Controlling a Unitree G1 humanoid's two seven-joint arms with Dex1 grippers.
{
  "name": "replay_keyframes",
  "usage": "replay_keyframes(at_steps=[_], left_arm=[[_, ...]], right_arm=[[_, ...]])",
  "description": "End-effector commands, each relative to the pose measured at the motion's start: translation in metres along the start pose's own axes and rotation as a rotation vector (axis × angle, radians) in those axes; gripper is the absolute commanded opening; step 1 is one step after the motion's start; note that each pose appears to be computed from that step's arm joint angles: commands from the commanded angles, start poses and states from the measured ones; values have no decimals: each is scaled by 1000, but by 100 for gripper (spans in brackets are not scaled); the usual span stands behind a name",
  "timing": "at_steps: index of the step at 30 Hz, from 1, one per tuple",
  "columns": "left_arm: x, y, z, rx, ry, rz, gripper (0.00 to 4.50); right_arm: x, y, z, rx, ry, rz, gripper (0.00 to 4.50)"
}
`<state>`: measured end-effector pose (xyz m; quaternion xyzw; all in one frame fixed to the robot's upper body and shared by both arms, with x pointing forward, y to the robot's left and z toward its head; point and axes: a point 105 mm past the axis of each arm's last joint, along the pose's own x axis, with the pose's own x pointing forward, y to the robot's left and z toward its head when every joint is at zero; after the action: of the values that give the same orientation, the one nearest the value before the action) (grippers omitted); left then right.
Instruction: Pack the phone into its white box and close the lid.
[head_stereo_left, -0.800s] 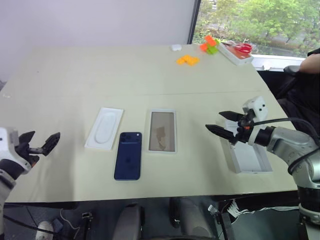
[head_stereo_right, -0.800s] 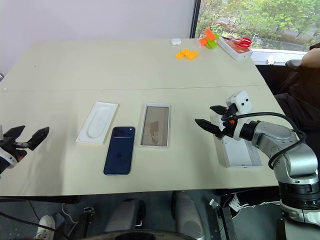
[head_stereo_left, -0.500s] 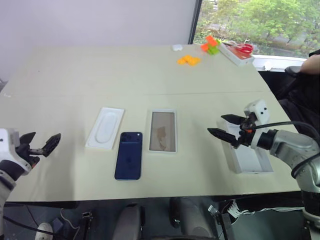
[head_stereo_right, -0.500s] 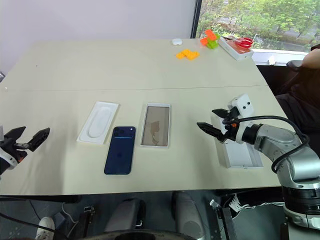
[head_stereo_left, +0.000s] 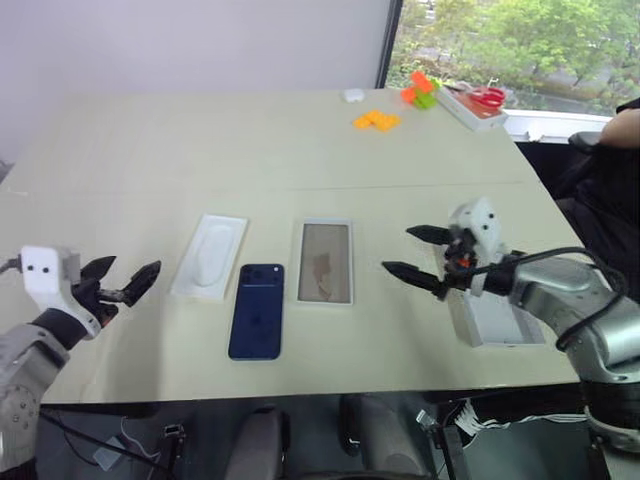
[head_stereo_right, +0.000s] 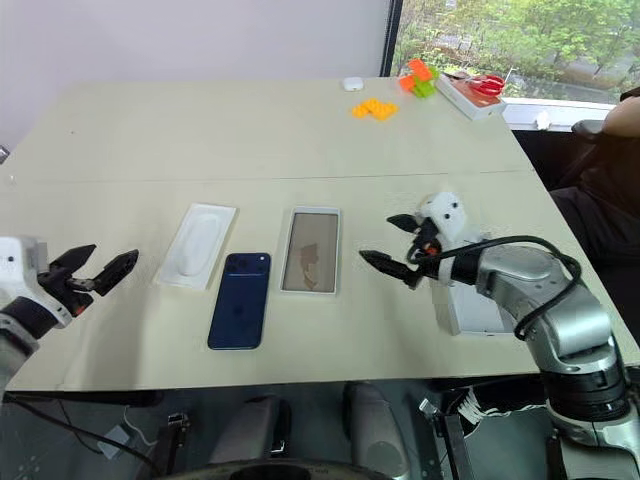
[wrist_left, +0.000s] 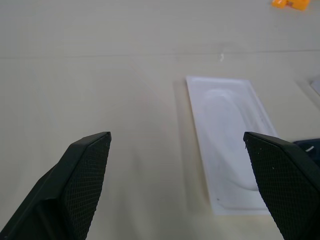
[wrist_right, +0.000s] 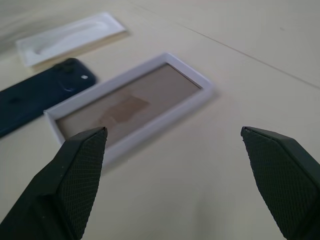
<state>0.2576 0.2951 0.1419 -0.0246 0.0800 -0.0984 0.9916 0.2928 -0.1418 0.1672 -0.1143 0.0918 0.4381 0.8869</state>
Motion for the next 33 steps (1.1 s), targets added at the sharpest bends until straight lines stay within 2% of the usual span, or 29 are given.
replay_keyframes(at_steps=[1, 5, 8, 18, 22, 27, 31, 33], left_arm=[[6, -9, 3, -6, 1, -32, 447], [12, -12, 0, -38, 31, -27, 447], [22, -12, 1, -153, 32, -1, 447], [44, -8, -2, -211, 189, 85, 447], [56, -31, -15, -337, 401, -74, 447], [59, -44, -24, -428, 519, -158, 447], [62, -45, -29, -472, 548, -163, 447], [63, -42, -31, -490, 554, -140, 397]], right_arm=[[14, 20, 11, -103, -20, 66, 448], [25, 25, 14, -143, -24, 86, 448], [38, 29, 16, -155, -44, 104, 448], [35, 30, 8, -168, -43, 92, 448], [30, 41, 14, -185, -58, 118, 448], [26, 46, 14, -187, -50, 120, 448], [24, 48, 14, -184, -46, 114, 448], [23, 48, 14, -183, -43, 110, 450]])
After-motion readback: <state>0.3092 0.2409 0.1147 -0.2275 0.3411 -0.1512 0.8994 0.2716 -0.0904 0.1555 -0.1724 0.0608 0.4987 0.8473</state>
